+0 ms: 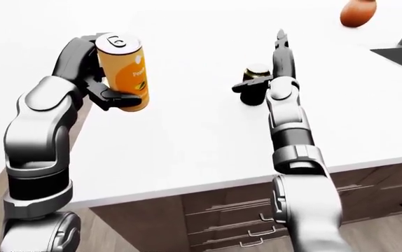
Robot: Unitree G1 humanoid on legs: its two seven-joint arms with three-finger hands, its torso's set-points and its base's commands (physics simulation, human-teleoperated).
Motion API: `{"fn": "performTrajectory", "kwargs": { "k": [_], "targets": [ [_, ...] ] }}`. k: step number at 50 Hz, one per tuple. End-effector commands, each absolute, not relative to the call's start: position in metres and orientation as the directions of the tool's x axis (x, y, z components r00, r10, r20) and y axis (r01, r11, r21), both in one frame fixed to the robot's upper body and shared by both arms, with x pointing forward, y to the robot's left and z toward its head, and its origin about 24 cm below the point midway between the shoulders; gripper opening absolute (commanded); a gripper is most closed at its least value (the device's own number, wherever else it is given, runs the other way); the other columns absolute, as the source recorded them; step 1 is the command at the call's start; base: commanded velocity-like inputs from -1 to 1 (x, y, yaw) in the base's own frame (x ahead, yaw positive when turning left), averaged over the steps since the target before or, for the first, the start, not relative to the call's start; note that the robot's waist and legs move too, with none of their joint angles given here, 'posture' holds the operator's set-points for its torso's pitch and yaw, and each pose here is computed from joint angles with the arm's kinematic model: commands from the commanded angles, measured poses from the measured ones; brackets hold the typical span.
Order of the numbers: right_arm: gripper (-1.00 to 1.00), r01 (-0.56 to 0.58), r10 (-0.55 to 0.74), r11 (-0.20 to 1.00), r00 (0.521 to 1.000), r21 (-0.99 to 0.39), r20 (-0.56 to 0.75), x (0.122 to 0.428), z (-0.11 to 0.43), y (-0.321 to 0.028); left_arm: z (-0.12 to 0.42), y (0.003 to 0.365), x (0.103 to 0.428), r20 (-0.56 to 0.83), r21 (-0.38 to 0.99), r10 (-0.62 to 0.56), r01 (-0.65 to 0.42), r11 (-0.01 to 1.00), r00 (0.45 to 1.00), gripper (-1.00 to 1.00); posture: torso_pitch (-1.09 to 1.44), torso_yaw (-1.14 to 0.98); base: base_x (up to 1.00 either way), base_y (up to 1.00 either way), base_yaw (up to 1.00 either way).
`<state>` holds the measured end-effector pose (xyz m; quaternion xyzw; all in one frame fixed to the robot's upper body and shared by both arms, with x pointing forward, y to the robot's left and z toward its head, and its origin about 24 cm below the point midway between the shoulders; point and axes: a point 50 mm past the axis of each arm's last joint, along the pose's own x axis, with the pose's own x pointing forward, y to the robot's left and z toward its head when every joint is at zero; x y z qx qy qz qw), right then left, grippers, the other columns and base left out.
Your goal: Move the drinks to the dining counter.
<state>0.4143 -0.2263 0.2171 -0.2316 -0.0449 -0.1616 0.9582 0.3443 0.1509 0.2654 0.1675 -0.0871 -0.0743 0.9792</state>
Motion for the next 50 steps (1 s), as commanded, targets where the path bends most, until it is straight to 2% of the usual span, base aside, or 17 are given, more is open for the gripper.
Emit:
{"fn": "performTrajectory", "kwargs": {
  "k": [1,10,36,50],
  "targets": [
    [1.0,0.366,-0.275,0.838,0.924,-0.404,0.267,0.413,0.247,-0.224,0.286,0.147,0.34,0.246,0.355,-0.185,0.089,0.931,0.952,-1.0,0.0,0.0,0.0,0.0,0.0],
    [1.0,0.379,-0.277,0.836,0.916,-0.396,0.292,0.409,0.261,-0.225,0.291,0.137,0.348,0.25,0.353,-0.207,0.11,0.929,0.946,-1.0,0.0,0.0,0.0,0.0,0.0],
    [1.0,0.444,-0.325,0.836,0.874,-0.323,0.36,0.376,0.284,-0.235,0.285,0.09,0.406,0.235,0.293,-0.283,0.21,0.933,0.93,-1.0,0.0,0.0,0.0,0.0,0.0],
    [1.0,0.451,-0.322,0.84,0.862,-0.302,0.393,0.362,0.301,-0.233,0.268,0.072,0.422,0.254,0.222,-0.225,0.17,0.96,0.941,-1.0,0.0,0.0,0.0,0.0,0.0]
  ]
}}
